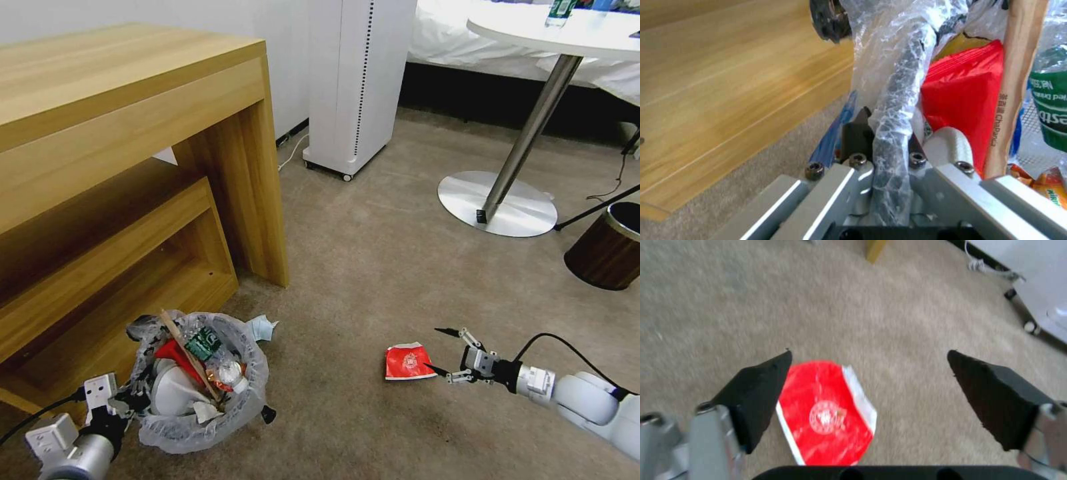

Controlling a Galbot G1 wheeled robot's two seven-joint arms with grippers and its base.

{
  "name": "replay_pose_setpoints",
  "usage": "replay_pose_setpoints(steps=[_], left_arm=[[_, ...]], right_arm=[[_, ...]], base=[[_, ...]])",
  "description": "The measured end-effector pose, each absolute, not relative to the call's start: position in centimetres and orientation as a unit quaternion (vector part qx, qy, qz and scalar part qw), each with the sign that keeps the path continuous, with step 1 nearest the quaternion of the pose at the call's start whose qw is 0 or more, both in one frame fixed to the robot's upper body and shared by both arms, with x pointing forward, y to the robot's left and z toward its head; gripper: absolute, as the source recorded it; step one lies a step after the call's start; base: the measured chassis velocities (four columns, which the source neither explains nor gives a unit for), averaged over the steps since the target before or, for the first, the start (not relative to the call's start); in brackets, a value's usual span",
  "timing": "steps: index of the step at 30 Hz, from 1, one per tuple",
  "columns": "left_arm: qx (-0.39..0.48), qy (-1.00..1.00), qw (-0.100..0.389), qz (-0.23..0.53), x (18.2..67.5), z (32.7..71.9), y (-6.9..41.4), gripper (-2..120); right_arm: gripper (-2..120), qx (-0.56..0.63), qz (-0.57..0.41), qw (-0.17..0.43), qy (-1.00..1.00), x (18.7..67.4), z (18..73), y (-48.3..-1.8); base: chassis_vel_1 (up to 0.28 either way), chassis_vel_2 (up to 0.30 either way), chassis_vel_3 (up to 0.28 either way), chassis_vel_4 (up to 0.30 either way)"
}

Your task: Pick up the trash bin and place the garbage on the floor into it.

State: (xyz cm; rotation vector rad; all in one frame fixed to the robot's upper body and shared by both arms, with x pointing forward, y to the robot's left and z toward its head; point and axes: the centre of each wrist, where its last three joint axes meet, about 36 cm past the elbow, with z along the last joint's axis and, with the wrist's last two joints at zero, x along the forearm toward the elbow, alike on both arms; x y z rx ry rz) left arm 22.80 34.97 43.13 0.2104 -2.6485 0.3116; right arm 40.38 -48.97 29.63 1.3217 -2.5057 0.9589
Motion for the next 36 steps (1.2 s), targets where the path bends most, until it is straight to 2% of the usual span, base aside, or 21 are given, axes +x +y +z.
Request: replay_pose_setpoints(steps=[10, 20, 23, 27, 36], left_arm=[[0.072, -0.962, 0.238, 0.111, 23.5, 42.4, 35.4, 1], [0.064, -0.962, 0.239, 0.115, 25.1, 41.9, 35.9, 1], [0.061, -0.962, 0.238, 0.121, 25.5, 41.8, 35.7, 1], [0.059, -0.961, 0.239, 0.124, 25.7, 41.5, 35.3, 1], [0.056, -0.962, 0.238, 0.124, 25.8, 41.7, 35.1, 1]], right_arm=[[92, 0.401, 0.328, 0.110, -0.848, 41.5, 24.6, -50.3], [88, 0.384, 0.333, 0.104, -0.855, 44.4, 23.6, -48.2], [83, 0.388, 0.336, 0.115, -0.851, 46.0, 21.9, -46.8], [78, 0.395, 0.339, 0.120, -0.846, 46.5, 20.6, -45.8], [77, 0.409, 0.331, 0.119, -0.842, 46.5, 19.0, -43.6]], base=[[0.000, 0.000, 0.000, 0.000], [0.000, 0.000, 0.000, 0.000], [0.000, 0.000, 0.000, 0.000], [0.000, 0.000, 0.000, 0.000], [0.000, 0.000, 0.000, 0.000]])
